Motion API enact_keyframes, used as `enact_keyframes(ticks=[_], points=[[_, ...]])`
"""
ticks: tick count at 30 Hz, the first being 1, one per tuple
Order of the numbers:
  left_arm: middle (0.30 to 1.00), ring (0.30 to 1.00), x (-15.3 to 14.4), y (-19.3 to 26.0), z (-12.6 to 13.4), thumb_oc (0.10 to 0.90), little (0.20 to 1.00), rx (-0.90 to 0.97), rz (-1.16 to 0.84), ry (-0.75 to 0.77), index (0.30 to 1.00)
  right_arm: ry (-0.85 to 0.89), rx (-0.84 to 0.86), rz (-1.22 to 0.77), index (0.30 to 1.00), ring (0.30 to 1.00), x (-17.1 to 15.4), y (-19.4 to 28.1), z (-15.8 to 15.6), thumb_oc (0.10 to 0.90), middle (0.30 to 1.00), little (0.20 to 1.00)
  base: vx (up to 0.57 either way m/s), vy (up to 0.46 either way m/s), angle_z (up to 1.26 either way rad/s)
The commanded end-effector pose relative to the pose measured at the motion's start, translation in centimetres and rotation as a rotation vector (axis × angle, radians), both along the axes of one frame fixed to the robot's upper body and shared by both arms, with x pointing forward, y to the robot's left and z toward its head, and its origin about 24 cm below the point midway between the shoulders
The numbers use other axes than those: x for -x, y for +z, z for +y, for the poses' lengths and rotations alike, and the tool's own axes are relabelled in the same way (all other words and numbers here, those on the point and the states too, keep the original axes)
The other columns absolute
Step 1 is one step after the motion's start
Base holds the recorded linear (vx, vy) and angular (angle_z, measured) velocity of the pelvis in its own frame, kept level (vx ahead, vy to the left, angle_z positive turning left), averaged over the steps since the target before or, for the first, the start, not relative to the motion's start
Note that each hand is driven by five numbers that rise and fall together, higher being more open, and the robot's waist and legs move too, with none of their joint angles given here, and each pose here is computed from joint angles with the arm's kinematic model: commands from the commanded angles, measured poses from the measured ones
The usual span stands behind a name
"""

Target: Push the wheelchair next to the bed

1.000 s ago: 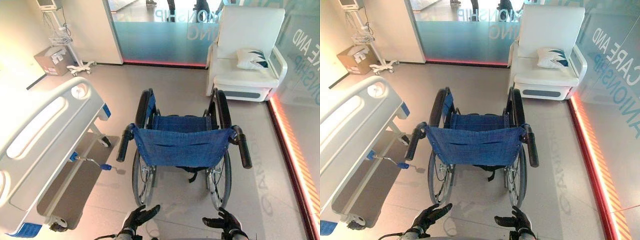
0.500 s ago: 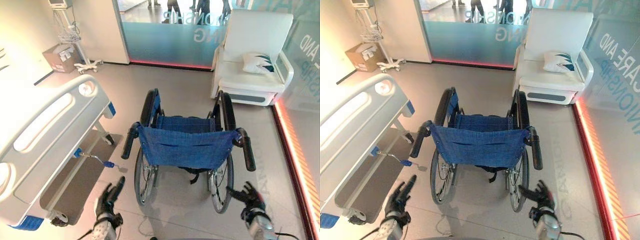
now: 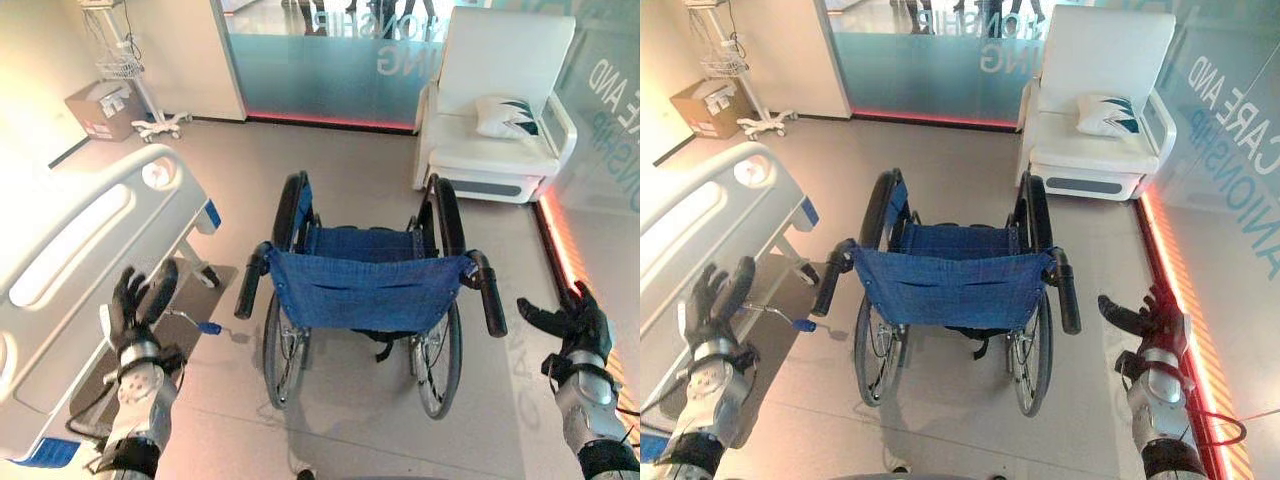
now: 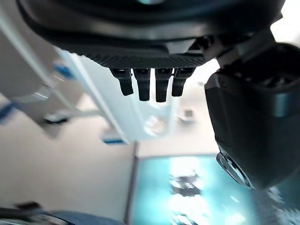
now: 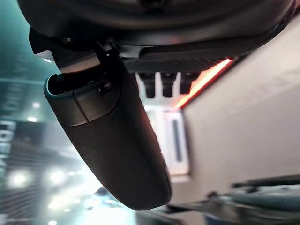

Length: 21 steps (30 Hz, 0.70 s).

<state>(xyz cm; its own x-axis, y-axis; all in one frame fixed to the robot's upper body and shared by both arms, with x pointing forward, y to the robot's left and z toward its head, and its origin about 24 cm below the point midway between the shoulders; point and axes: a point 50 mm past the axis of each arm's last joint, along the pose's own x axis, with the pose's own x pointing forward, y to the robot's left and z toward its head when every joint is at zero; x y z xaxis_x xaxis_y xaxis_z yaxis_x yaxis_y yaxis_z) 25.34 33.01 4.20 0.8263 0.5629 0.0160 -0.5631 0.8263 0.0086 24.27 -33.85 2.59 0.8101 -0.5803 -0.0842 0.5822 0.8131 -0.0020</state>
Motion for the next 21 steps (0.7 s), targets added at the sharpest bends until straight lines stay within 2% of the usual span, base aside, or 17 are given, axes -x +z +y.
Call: enact_keyframes(ticks=[1, 11, 21], points=[[0.900, 0.900, -3.8, 9.3, -0.3, 0.800, 0.900, -0.229, -0.291, -0.176, 0.900, -0.013, 0.192, -0.407, 0.900, 0.900, -3.3, 10.6, -1.3, 0.800, 0.900, 0.900, 0.00, 0.000, 0.00], [0.900, 0.900, -3.5, 10.6, -3.9, 0.800, 0.900, -0.303, -0.264, -0.503, 0.900, 0.226, 0.284, -0.490, 0.900, 0.900, -3.1, 13.0, 2.1, 0.800, 0.900, 0.900, 0.00, 0.000, 0.00], [0.900, 0.900, -2.5, 10.4, -3.4, 0.800, 0.900, -0.477, -0.097, -0.570, 0.900, 0.418, 0.257, -0.527, 0.900, 0.900, -2.6, 13.9, 4.2, 0.800, 0.900, 0.900, 0.00, 0.000, 0.00]])
